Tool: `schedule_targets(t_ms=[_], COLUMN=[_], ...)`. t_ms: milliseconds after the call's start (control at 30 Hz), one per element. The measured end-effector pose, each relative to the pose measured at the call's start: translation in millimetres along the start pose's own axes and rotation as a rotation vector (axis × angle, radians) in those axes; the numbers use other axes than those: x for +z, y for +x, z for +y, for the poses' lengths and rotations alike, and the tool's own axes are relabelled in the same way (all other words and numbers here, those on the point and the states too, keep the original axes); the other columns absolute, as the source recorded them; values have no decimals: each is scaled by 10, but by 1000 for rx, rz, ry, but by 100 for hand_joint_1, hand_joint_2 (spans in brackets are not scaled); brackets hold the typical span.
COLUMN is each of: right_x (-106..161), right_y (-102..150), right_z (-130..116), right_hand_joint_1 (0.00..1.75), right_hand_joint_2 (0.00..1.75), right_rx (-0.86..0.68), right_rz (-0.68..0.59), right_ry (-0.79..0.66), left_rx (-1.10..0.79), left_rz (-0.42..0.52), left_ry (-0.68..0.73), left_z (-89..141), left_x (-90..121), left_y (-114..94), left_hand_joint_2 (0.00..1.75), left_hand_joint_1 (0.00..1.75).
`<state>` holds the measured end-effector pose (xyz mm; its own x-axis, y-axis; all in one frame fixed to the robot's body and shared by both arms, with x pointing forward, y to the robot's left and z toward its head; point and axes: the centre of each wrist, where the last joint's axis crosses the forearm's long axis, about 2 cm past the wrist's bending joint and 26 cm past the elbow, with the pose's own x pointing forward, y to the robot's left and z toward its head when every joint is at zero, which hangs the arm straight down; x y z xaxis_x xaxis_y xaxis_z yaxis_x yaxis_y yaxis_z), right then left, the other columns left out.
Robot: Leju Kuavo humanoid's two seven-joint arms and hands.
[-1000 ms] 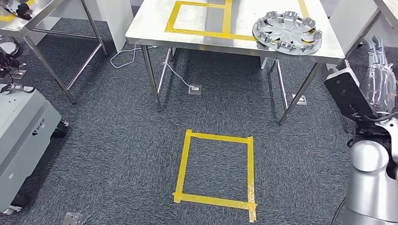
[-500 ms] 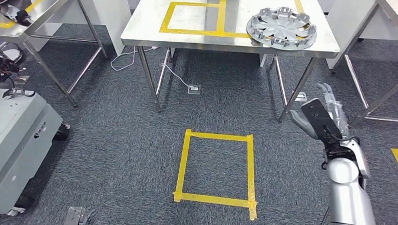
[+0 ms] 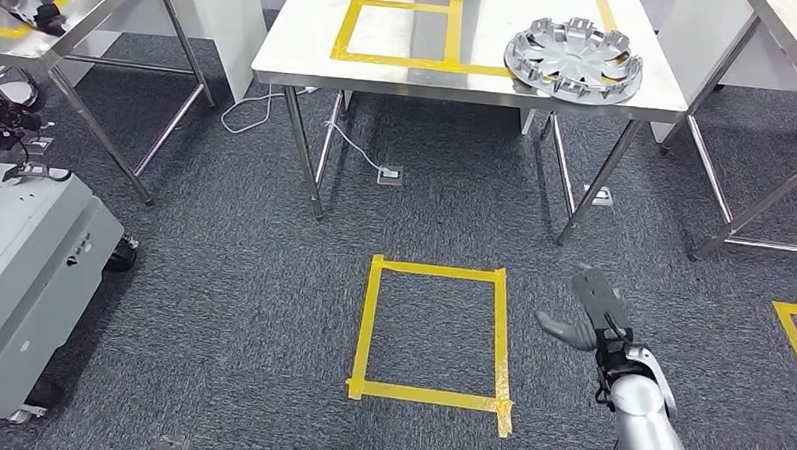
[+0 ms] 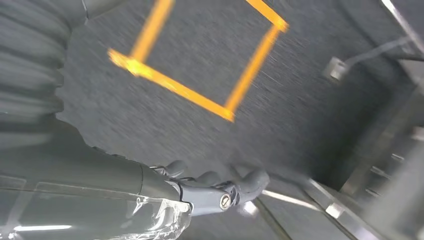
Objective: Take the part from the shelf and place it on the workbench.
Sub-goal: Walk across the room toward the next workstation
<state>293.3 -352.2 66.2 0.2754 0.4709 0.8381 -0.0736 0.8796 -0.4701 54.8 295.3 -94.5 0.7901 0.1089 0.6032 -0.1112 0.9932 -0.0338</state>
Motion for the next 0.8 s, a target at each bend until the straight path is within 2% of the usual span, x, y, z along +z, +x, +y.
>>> schedule_targets(t_ms=[33, 300, 433, 533, 700, 800], right_x=[51, 587, 867, 957, 934, 953], right_y=[-119, -942, -1206, -1275, -1233, -1236], right_z=[65, 579, 805, 909, 986, 1058], right_hand_joint_1=[0, 0, 0, 0, 0, 0], right_hand_joint_2=[0, 0, 0, 0, 0, 0], right_rx=[-13, -114, -175, -222, -288, -332], right_rz=[38, 334, 451, 494, 498, 518], right_ry=[20, 154, 198, 212, 208, 207], left_rx=[-2, -21, -30, -30, -33, -45], left_rz=[3, -15, 27, 117, 335, 436], left_ry=[-2, -11, -17, -26, -33, -26], left_z=[-7, -40, -49, -68, -58, -2], left_x=[-8, -132, -120, -32, 301, 468], left_y=[12, 243, 190, -38, -645, -886], left_hand_joint_2=[0, 0, 0, 0, 0, 0], left_hand_joint_1=[0, 0, 0, 0, 0, 0])
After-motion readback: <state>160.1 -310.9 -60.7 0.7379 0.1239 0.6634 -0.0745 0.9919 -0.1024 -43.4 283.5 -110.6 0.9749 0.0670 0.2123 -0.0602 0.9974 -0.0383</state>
